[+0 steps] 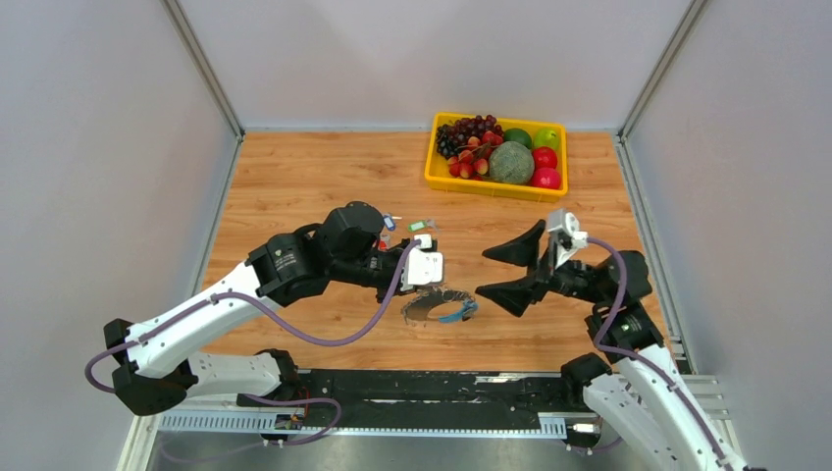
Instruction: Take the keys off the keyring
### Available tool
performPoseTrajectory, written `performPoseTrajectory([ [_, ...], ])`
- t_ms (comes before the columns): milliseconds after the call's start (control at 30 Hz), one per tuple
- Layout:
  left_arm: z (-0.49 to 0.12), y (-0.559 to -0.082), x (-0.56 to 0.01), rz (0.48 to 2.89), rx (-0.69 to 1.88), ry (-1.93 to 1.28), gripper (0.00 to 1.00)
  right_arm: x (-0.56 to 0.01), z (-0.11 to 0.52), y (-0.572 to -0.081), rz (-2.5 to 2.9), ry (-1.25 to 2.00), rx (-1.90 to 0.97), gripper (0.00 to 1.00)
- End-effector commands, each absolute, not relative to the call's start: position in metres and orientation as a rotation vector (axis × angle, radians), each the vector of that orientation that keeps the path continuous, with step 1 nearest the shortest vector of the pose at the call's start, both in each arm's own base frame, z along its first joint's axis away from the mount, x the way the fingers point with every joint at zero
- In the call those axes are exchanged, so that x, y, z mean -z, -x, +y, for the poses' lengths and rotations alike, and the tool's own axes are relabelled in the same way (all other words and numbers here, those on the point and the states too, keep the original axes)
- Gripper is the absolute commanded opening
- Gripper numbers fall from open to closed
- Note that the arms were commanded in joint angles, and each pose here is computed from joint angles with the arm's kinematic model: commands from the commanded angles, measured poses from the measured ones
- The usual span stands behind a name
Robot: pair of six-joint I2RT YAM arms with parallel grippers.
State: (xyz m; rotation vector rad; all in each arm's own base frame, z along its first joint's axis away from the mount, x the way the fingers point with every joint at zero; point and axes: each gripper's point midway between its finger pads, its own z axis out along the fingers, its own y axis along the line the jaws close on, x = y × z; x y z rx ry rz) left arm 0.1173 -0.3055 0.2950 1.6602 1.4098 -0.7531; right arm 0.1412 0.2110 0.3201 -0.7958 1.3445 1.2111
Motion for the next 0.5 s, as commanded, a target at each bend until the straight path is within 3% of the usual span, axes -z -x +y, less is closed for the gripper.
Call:
performPoseTrajectory([
  [0,-0.301,-0.124,-0.313,1.300,0.650,-1.719,0.00,-0.314,0.241,-0.142,1.257,0.963,-1.149,0.83],
  [467,-0.278,-0.129,-0.323,1.310,0.547,-1.701,0.00,-0.279,0.322,-0.143,1.299,1.205,-1.049,0.73],
])
